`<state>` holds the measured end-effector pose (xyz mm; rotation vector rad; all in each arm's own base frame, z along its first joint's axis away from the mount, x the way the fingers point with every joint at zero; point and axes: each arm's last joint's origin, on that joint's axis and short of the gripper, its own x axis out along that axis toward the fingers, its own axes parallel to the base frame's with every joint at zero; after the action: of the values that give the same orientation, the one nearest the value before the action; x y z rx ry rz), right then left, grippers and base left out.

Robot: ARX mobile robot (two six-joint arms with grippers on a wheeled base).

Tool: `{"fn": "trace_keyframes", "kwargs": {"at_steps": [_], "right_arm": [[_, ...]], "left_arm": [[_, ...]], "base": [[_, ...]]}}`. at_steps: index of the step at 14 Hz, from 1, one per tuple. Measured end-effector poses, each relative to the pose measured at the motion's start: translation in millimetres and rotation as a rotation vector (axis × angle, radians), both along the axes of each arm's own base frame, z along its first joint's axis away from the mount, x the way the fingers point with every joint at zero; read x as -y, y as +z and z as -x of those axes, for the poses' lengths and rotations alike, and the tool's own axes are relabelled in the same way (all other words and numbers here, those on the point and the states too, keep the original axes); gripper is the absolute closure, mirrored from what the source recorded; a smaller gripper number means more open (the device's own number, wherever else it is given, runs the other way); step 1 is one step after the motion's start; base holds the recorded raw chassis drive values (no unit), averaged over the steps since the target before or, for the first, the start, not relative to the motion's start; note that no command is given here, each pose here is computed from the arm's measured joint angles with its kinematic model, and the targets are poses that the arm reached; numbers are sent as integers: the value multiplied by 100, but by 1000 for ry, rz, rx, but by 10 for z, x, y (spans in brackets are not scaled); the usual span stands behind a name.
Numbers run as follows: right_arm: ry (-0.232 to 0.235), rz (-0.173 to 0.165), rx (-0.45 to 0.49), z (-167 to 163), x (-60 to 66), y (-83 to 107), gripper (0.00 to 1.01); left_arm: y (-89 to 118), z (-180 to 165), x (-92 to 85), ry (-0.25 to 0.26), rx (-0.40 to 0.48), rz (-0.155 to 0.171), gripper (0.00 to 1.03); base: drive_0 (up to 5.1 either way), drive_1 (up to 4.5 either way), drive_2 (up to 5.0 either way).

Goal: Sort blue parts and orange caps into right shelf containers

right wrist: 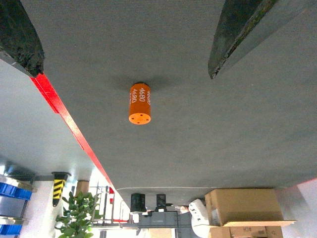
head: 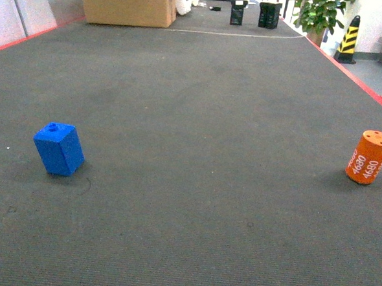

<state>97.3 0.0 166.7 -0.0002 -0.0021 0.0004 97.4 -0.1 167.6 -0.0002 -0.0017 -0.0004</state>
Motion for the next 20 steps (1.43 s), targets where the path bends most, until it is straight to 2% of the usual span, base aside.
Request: {"fn": "trace_keyframes", "kwargs": {"at_steps": [20], "right_arm": [[0, 0, 0, 0, 0, 0, 3]], "left_arm": [[0, 0, 0, 0, 0, 0, 5]], "base": [[0, 0, 0]]}}
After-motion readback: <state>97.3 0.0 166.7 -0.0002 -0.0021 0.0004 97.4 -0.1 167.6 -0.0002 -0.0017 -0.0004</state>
